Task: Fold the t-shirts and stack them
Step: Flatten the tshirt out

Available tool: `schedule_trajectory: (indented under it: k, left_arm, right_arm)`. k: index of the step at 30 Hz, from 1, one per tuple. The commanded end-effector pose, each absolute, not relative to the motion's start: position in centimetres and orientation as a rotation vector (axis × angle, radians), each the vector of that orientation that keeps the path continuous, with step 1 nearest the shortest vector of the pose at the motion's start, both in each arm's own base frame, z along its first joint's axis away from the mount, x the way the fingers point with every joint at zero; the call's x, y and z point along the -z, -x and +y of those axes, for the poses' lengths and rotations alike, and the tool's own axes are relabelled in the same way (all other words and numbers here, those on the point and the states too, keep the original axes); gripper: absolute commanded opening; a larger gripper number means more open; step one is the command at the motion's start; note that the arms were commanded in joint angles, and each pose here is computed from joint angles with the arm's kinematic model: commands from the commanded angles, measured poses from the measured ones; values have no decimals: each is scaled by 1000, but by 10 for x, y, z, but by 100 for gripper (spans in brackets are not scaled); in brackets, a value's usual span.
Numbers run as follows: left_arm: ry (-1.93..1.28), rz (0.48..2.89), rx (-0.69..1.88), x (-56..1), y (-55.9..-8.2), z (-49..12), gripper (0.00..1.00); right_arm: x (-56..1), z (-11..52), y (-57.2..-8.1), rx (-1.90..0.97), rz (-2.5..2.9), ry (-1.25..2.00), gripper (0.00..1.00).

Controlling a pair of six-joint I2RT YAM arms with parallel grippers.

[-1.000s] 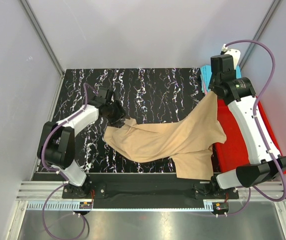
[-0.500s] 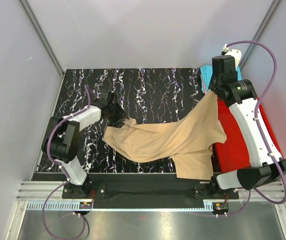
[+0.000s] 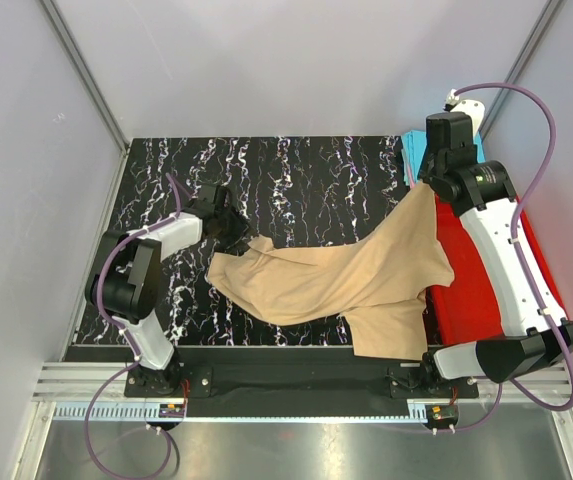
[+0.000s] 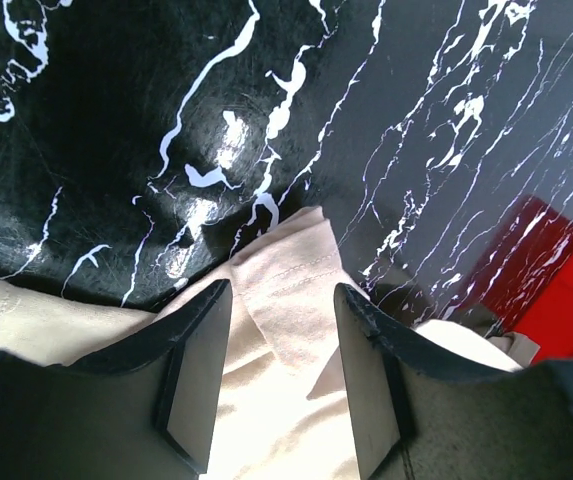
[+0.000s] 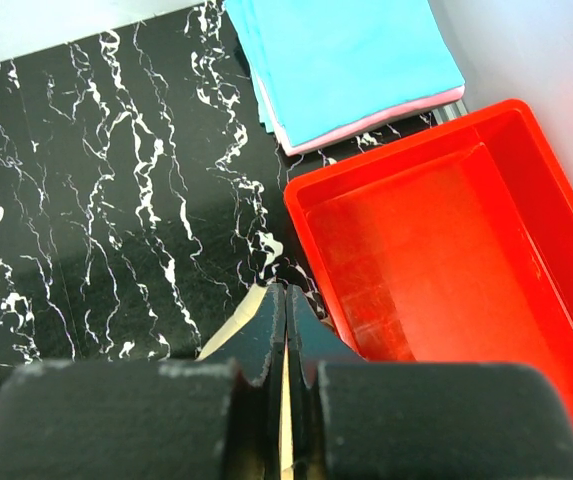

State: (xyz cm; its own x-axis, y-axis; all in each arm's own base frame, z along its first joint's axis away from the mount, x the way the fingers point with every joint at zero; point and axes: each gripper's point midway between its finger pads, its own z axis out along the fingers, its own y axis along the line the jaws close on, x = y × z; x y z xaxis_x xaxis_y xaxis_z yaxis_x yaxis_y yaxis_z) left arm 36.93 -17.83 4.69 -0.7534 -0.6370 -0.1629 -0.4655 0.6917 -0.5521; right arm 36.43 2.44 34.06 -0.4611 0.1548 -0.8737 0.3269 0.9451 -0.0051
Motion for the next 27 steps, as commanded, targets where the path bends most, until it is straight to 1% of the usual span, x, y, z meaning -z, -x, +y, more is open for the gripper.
schedule_trajectory:
  k: [1, 7, 11, 15, 19, 27]
  left_arm:
    - [878, 2520, 683, -51, -379, -175, 50]
    - [906, 2502, 657, -48, -376, -169, 49]
    - [903, 2491, 697, -44, -380, -174, 49]
    - [931, 2486, 717, -40, -380, -177, 46]
    - [936, 2486, 717, -38, -380, -177, 36]
    - [960, 2479, 689, -35, -376, -172, 36]
  right_arm:
    - [-359, 25, -363, 158, 1989, -352, 0]
    - [-360, 26, -364, 151, 1987, -348, 0]
    - [-360, 25, -363, 151, 1985, -346, 0]
    - [-359, 26, -363, 151, 1986, -346, 0]
    - [-358, 25, -362, 159, 1985, -341, 0]
    - [-362, 24, -363, 158, 1975, -339, 0]
